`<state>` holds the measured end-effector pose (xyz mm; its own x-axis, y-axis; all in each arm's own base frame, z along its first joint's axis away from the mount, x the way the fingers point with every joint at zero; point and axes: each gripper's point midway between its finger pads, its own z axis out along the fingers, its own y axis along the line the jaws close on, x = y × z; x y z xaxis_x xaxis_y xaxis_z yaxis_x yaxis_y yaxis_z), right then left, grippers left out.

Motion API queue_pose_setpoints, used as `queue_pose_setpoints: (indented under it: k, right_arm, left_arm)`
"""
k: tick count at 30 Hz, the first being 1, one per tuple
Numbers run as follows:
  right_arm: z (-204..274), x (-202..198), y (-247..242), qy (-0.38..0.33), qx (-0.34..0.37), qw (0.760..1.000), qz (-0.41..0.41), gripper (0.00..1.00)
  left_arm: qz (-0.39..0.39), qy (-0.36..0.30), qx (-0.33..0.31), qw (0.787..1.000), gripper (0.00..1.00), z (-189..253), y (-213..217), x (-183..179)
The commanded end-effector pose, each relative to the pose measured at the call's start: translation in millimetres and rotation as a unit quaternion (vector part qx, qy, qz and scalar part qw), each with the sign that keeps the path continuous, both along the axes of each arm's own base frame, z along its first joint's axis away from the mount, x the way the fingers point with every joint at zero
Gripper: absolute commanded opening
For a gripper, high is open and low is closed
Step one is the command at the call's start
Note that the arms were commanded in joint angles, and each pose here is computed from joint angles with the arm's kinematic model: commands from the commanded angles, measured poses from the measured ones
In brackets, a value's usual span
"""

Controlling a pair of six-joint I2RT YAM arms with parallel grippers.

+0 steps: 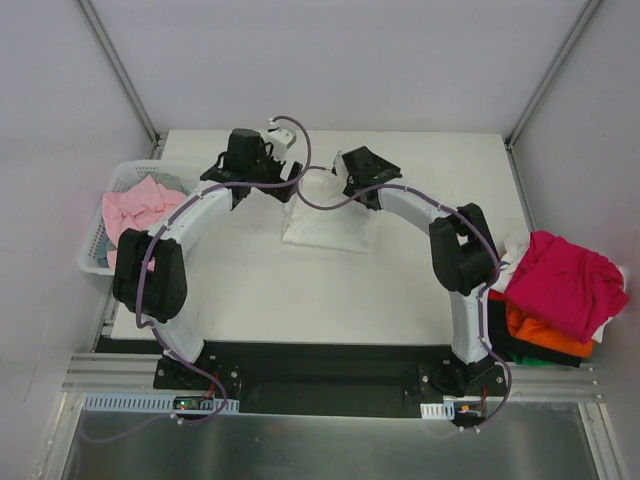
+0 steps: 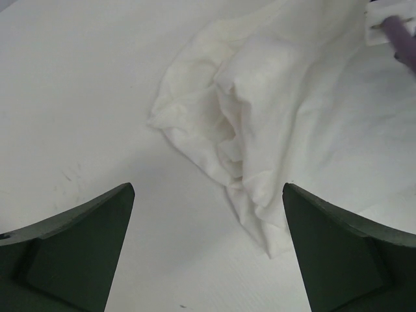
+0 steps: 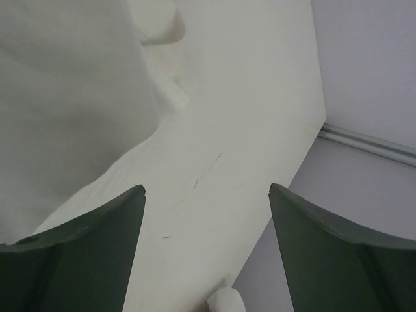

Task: Fold and stack the t-shirts
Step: Fold the tshirt

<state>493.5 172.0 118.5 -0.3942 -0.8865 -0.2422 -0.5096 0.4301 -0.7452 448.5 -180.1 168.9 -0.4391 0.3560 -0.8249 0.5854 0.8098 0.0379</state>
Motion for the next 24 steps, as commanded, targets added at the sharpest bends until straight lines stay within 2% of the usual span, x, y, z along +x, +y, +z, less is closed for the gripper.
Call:
queue_pose_setpoints:
  k: [1, 9, 15, 24]
  right_arm:
    - [5.6, -9.3, -11.5, -0.001, 0.001, 1.000, -0.017, 0.81]
    - [9.9, -24.9, -29.9, 0.008, 0.010, 0.999, -0.039, 0.80]
    - [30.1, -39.4, -49.3, -0.001, 0.018, 0.998, -0.054, 0.80]
    - [60.1, -71.7, -61.8, 0.001, 0.047, 0.997, -0.068, 0.80]
  left_arm:
    - [-0.058, 0.008, -0.052, 0.997, 0.99, 16.8, -44.5, -8.9]
    - [-0.038, 0.023, -0.033, 0.998, 0.99, -10.9, -61.3, 23.5]
    - [0.002, 0.031, 0.023, 0.999, 0.99, -51.8, -51.3, 52.0]
    - [0.053, 0.000, 0.132, 0.990, 0.99, -77.5, -19.0, 83.0]
